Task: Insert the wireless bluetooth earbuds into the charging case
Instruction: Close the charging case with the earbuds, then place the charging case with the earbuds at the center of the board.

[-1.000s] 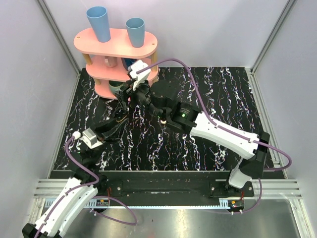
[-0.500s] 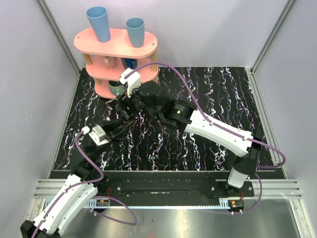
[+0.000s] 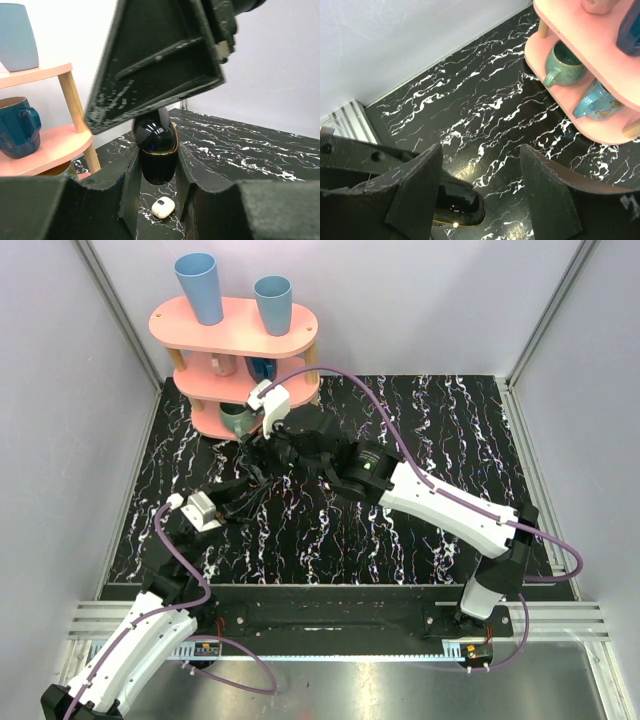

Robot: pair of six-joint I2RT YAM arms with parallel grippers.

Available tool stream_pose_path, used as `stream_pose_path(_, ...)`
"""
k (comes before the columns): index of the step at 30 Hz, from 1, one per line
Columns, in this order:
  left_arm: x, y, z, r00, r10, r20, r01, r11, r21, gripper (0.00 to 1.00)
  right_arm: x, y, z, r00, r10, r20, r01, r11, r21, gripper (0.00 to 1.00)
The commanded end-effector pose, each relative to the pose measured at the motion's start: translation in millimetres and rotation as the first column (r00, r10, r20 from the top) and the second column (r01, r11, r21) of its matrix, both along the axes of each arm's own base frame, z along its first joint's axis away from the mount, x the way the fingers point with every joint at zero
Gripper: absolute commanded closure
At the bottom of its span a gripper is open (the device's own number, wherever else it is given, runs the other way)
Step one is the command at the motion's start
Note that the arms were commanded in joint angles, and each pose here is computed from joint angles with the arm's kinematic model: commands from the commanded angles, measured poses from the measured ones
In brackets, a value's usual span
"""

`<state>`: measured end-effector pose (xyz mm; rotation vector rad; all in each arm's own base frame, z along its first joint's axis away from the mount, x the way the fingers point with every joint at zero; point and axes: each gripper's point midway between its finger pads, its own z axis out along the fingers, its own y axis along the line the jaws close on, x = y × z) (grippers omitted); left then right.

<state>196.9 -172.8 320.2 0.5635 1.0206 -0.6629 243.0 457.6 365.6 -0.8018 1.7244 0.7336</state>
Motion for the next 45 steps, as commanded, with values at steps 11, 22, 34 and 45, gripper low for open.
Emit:
stream_pose_path(11,19,10,22,0.994,0.069,-0.081,-0.078,0.991,-0.113,1.00,-3,-43,22,0.995,-0.091,0.030,0.089,0.995,0.052,0.27)
stream_pose_path(22,65,-41,-106,0.688,-0.077,-0.722,-0.019,0.992,-0.123,1.00,65,-156,-12,0.898,-0.438,-0.031,0.439,0.897,0.053,0.26)
stream_pose_path(34,87,-79,-209,0.388,-0.250,-0.887,-0.031,0.959,-0.283,0.98,63,-173,-98,0.868,-0.463,-0.182,0.459,0.886,-0.066,0.25)
stream_pose_path(45,90,-84,-251,0.286,-0.249,-0.925,-0.079,0.956,-0.282,0.27,64,-175,-123,0.862,-0.460,-0.211,0.447,0.888,-0.109,0.24)
